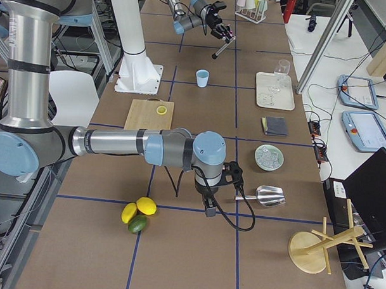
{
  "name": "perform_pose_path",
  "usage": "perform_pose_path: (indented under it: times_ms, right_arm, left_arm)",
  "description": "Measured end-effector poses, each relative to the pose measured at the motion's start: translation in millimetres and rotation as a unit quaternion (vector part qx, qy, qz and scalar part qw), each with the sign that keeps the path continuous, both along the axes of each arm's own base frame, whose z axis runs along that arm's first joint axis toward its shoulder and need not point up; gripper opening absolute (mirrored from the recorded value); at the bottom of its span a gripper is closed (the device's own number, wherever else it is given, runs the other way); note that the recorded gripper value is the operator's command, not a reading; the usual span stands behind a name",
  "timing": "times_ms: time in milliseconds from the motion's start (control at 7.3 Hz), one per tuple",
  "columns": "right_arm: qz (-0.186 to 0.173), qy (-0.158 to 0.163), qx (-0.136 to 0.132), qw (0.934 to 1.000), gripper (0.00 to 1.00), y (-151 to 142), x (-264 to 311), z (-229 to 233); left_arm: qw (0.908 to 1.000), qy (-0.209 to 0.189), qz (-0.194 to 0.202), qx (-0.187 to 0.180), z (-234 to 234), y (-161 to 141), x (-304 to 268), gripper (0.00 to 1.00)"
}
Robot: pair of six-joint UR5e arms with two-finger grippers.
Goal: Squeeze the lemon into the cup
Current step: 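Lift the muddler out of the cup and carry it back with the left gripper, then lower the muddler onto the table, release it and withdraw the left arm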
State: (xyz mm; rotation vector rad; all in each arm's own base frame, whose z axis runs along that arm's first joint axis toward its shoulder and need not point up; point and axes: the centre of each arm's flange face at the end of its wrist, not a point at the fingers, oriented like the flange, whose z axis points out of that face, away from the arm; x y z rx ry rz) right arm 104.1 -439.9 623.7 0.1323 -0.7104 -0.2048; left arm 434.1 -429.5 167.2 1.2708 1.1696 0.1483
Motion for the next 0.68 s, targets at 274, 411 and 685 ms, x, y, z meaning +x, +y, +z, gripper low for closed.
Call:
perform_pose_path:
  times_ms: [274,411,685]
  right_arm:
    - [-0.001,0.000,-0.001,1.0000,1.00,-0.1,-0.4,1.0]
    - [-0.001,0.000,-0.002,1.0000,1.00,0.0,-0.6,2.7]
    - [-0.001,-0.001,-0.005,1.0000,1.00,0.8,-0.8,5.7]
  left_arm:
    - [0.9828,-0.105,0.061,-0.140,40.0,-34.9,-36.5,0.00]
    - [0.9596,-0.155,0.079,-0.221,63.1,-56.6,-59.5,0.00]
    - [0.9126,-0.216,0.074,-0.339,109.5,-76.2,-80.0,0.00]
